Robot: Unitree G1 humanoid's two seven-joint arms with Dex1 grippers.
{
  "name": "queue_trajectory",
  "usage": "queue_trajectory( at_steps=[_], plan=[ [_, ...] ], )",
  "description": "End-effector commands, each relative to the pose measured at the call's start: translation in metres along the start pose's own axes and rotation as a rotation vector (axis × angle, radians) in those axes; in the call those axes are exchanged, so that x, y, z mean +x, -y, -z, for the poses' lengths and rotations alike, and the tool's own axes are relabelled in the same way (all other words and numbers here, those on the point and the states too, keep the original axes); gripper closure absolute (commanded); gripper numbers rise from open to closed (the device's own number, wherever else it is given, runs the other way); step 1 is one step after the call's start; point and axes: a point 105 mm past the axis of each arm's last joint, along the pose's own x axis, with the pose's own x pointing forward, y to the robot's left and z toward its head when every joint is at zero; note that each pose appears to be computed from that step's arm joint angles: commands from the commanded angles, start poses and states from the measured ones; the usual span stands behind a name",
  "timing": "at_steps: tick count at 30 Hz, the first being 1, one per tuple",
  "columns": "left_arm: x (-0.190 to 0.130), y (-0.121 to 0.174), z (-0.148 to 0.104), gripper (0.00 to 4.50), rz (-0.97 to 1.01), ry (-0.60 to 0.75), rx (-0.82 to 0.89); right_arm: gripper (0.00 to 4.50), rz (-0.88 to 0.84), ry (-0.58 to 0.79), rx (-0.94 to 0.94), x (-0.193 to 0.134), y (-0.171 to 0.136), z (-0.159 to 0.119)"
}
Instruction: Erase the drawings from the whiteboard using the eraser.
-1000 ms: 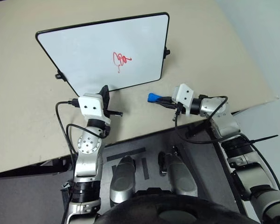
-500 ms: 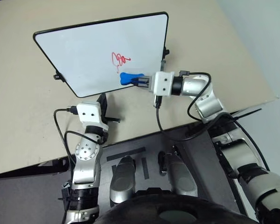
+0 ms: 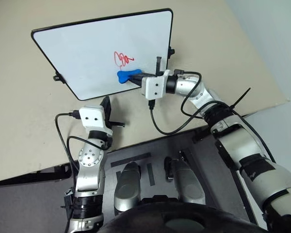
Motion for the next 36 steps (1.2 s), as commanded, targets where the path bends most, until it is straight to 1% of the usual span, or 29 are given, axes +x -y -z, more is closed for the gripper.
queue_trajectory(
  at_steps=[1, 6, 11, 13, 17, 19, 24, 26, 31, 36],
  plan=[
    [0.001, 0.001, -0.015, 4.50, -0.002, 0.061, 0.010, 4.49, 0.164, 0.045, -0.085, -0.002, 0.041, -0.014],
    [0.004, 0.002, -0.016, 4.50, 0.005, 0.065, 0.010, 4.49, 0.286, 0.059, -0.146, -0.009, 0.066, -0.020],
    [0.006, 0.003, -0.016, 4.50, 0.014, 0.067, 0.009, 4.49, 0.345, 0.072, -0.166, -0.013, 0.077, -0.024],
    [0.007, 0.004, -0.016, 4.50, 0.017, 0.067, 0.009, 4.49, 0.316, 0.065, -0.155, -0.010, 0.070, -0.022],
    [0.008, 0.005, -0.016, 4.50, 0.022, 0.068, 0.009, 4.49, 0.165, 0.026, -0.088, -0.003, 0.031, -0.007],
    [0.009, 0.005, -0.016, 4.50, 0.023, 0.069, 0.010, 4.49, 0.133, 0.007, -0.061, -0.003, 0.020, -0.001],
    [0.008, 0.004, -0.016, 4.50, 0.022, 0.070, 0.014, 4.49, 0.088, -0.036, -0.012, -0.005, 0.005, 0.010],
    [0.008, 0.003, -0.017, 4.50, 0.022, 0.070, 0.015, 4.49, 0.086, -0.039, -0.006, -0.005, 0.004, 0.012],
    [0.008, 0.003, -0.017, 4.50, 0.023, 0.070, 0.018, 4.49, 0.161, -0.028, -0.030, -0.007, 0.022, 0.008],
    [0.008, 0.003, -0.018, 4.50, 0.027, 0.073, 0.021, 4.49, 0.319, -0.001, -0.116, -0.016, 0.058, -0.002]
  ],
)
